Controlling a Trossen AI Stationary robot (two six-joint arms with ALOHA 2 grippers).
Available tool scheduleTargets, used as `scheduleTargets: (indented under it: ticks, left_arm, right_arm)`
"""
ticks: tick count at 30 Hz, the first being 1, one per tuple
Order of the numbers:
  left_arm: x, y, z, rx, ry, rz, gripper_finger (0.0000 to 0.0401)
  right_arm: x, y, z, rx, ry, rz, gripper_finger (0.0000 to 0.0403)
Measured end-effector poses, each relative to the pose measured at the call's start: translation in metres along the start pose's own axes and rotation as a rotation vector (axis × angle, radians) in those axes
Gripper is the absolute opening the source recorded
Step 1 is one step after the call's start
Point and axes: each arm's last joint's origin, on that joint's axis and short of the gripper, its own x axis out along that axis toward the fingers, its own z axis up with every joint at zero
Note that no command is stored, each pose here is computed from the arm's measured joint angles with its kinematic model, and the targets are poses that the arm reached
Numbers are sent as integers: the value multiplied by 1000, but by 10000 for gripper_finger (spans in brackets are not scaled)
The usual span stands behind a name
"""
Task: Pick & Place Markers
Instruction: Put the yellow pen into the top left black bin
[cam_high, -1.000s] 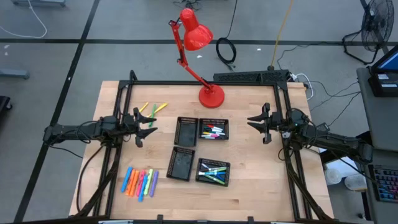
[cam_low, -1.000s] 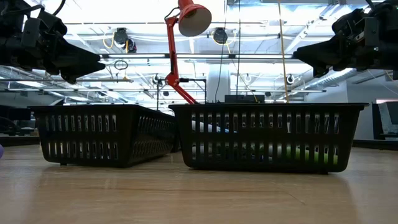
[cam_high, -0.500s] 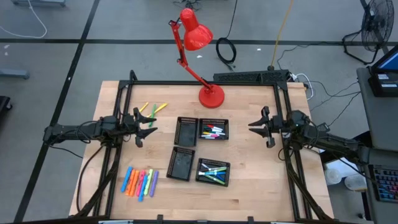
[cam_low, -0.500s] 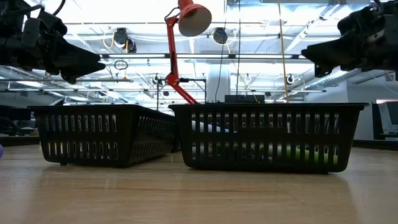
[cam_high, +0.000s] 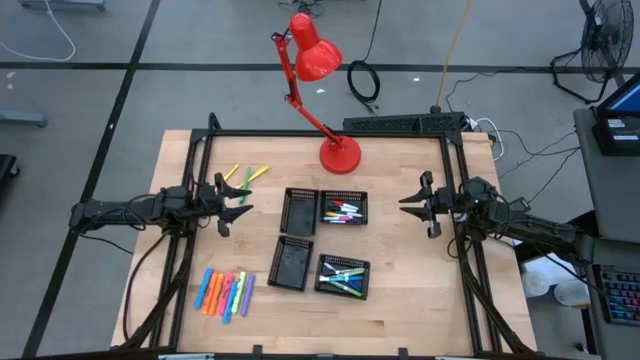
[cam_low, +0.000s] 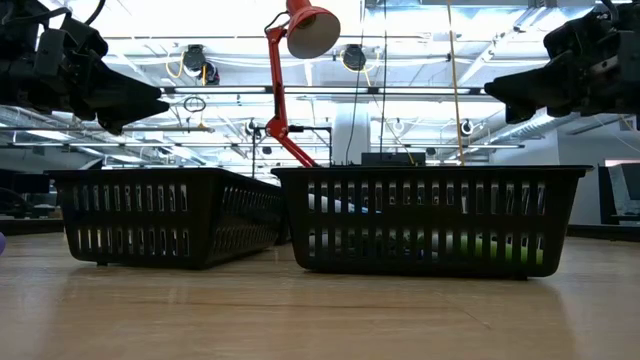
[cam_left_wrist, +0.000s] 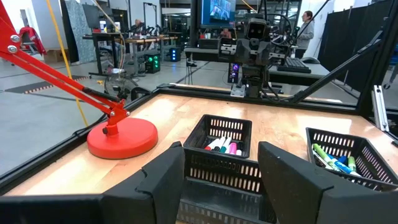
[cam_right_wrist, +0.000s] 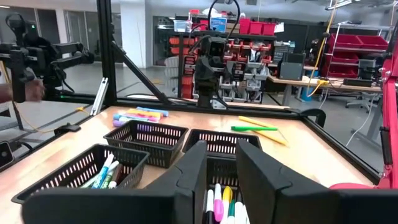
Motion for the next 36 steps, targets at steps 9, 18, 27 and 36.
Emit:
scheduleTargets:
  ticks: [9,18,27,36]
  left_arm:
    - [-1,0,16,-124,-157,-10,209]
    - [-1,0,16,-190,-165,-17,209]
    - [-1,1,16,-231,-168,34,209]
    - [-2,16,27,-487,110,557,209]
  right_arm:
    - [0,0,0,0,0,0,77]
    - [0,0,0,0,0,0,77]
    - [0,0,0,1,0,0,77]
    - [0,0,0,0,-1,0,77]
